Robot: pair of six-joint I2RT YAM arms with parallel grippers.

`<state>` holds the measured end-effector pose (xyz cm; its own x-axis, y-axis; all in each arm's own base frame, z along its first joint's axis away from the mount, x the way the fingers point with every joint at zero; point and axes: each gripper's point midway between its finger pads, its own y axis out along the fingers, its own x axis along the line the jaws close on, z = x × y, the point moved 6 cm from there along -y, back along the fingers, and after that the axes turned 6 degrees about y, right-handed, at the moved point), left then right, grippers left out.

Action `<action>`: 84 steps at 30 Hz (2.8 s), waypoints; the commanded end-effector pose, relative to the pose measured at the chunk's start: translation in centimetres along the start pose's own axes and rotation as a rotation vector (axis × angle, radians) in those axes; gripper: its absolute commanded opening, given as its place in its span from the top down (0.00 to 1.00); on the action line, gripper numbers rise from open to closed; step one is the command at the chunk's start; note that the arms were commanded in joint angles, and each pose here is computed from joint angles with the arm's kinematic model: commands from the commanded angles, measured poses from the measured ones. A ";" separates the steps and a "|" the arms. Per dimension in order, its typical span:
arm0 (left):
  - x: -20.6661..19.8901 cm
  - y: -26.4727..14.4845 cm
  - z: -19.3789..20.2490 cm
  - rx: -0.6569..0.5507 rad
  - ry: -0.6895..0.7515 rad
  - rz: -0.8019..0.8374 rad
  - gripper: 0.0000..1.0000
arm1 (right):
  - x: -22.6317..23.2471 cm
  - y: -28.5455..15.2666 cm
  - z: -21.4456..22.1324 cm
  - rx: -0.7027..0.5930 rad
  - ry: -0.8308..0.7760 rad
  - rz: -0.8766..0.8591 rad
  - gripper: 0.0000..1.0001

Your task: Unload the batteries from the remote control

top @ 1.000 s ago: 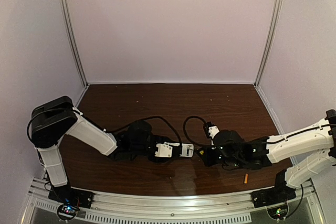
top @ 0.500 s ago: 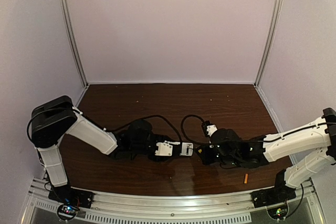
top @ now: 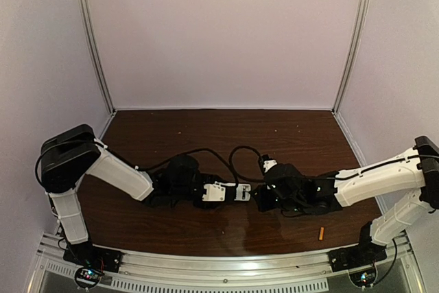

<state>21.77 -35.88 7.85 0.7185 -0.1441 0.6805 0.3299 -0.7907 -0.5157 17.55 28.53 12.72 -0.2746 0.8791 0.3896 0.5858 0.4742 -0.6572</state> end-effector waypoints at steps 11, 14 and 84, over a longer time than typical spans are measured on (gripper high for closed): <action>-1.2 0.5 0.5 0.032 -0.011 0.088 1.00 | 1.3 0.6 -0.7 0.058 0.011 0.059 1.00; -1.3 0.6 0.3 0.028 -0.018 0.108 1.00 | 1.4 0.8 -0.6 0.075 -0.007 0.081 1.00; -0.4 1.7 0.8 0.008 -0.167 0.246 1.00 | 0.2 -6.3 -3.0 0.042 -0.153 0.086 1.00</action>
<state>23.19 -37.90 8.02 0.8627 -0.2160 0.4572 0.1275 -0.7821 -0.6100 16.34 26.96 18.50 -0.3354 0.9225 0.1909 0.5532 0.3569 -0.7528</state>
